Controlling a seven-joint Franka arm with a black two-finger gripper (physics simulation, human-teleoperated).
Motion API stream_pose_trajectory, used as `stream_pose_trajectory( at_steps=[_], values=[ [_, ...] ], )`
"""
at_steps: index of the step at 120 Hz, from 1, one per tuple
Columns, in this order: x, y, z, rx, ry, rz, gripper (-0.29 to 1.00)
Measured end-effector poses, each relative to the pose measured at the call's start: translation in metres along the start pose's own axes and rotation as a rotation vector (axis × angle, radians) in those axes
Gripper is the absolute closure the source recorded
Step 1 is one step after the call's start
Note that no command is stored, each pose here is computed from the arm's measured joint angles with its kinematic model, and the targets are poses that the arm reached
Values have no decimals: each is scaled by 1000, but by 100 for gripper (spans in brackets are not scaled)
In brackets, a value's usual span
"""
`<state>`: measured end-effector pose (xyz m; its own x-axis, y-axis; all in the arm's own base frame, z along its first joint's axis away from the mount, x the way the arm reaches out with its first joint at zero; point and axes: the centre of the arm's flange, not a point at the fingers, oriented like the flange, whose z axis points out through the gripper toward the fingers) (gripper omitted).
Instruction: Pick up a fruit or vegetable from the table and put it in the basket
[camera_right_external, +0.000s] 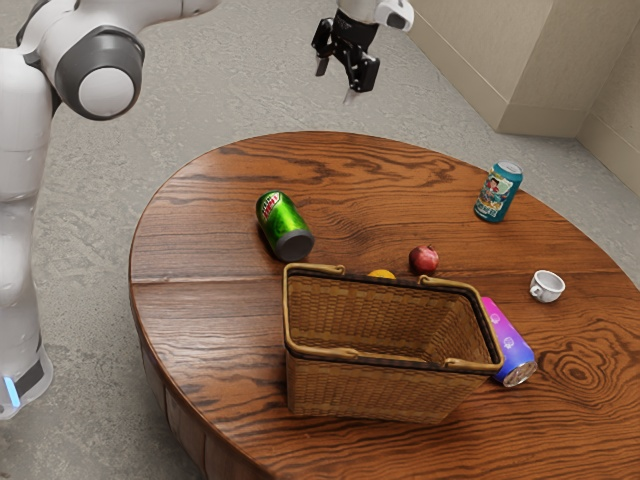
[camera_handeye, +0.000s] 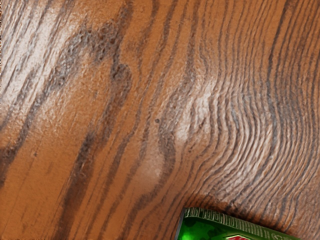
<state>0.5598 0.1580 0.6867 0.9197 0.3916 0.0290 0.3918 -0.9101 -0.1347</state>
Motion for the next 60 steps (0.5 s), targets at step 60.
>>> stream_pose_trajectory(
  at_steps=[60],
  values=[
    [-43,155,6,14,-31,318,0]
  ],
)
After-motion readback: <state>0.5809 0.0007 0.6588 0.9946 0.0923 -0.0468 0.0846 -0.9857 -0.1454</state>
